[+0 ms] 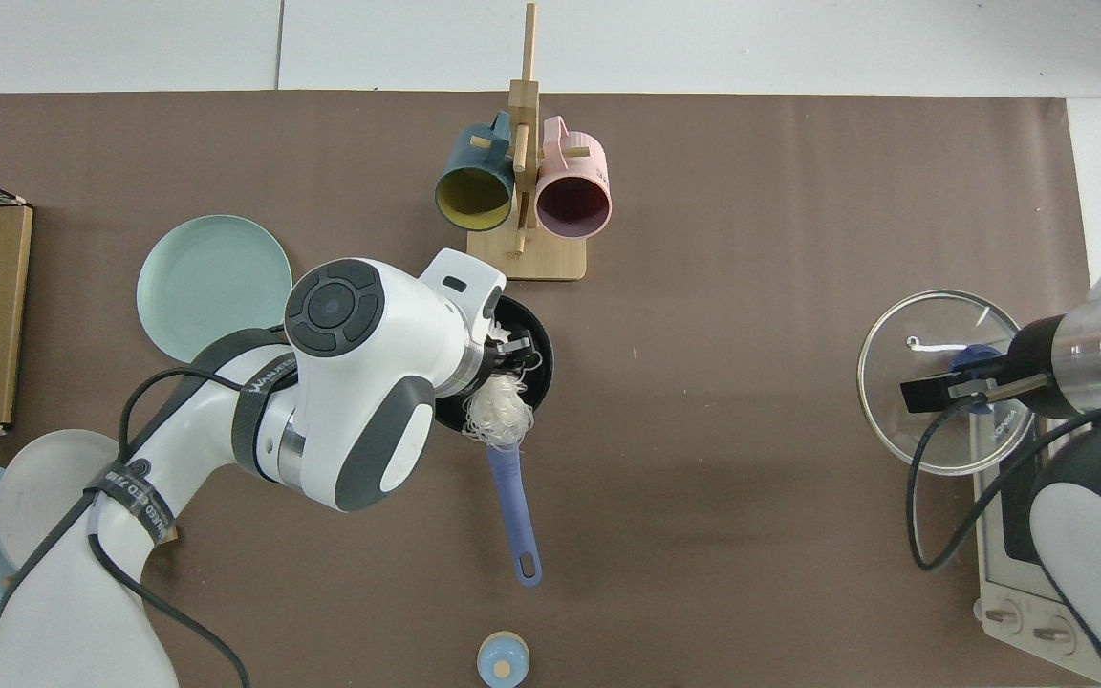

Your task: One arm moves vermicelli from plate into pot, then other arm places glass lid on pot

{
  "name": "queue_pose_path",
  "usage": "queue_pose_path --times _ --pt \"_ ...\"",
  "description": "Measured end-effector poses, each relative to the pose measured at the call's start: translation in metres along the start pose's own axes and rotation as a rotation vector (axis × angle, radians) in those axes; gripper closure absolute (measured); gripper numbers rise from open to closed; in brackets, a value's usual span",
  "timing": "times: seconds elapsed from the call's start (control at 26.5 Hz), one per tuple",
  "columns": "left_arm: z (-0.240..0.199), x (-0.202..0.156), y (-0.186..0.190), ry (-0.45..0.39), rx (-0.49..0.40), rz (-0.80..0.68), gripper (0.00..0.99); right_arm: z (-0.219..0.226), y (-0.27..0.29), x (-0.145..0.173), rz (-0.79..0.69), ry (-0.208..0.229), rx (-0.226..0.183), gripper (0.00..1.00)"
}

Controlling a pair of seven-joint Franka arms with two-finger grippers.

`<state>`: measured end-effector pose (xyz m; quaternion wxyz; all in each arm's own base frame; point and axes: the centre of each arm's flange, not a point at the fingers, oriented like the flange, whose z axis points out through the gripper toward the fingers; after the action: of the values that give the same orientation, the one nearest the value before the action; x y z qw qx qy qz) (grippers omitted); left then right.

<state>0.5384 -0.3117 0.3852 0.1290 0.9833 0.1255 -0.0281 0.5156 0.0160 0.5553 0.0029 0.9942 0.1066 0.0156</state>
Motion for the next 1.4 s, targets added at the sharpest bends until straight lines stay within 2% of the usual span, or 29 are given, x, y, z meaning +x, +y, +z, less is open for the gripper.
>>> queue_pose_path --times 0.42,0.53,0.57,0.64,0.68,0.72,0.76,0.79,0.87,1.13,1.4 --pt "0.032 0.011 -0.010 -0.003 0.037 0.002 0.604 0.006 0.000 0.001 0.003 -0.009 0.004 0.56" --pt "0.033 0.012 -0.011 -0.004 0.038 0.000 0.524 0.014 -0.002 0.005 0.017 -0.006 0.021 0.56" --pt "0.033 0.013 -0.012 -0.003 0.039 -0.001 0.427 0.017 -0.003 0.007 0.018 -0.004 0.023 0.56" --pt "0.031 0.015 -0.013 0.002 0.040 -0.004 0.357 0.026 -0.007 0.012 0.025 0.003 0.024 0.56" --pt "0.028 0.017 -0.014 0.006 0.040 -0.006 0.256 0.031 -0.009 0.015 0.030 0.006 0.023 0.56" --pt "0.025 0.019 -0.015 0.009 0.040 -0.009 0.203 0.037 -0.011 0.017 0.034 0.010 0.023 0.56" --pt "0.020 0.022 -0.016 0.011 0.043 -0.013 0.176 0.044 -0.013 0.021 0.036 0.016 0.022 0.56" --pt "0.013 0.025 -0.017 0.011 0.047 -0.018 0.075 0.050 -0.015 0.024 0.036 0.022 0.021 0.56" --pt "-0.006 0.031 -0.018 0.012 0.058 -0.026 0.009 0.065 -0.019 0.031 0.038 0.031 0.021 0.56" --pt "-0.105 0.056 -0.039 0.055 0.140 -0.016 0.000 0.099 -0.063 0.051 0.092 0.051 0.029 0.56" --pt "-0.177 0.077 -0.092 0.058 0.202 0.031 0.000 0.103 -0.133 0.060 0.198 0.064 0.052 0.56"
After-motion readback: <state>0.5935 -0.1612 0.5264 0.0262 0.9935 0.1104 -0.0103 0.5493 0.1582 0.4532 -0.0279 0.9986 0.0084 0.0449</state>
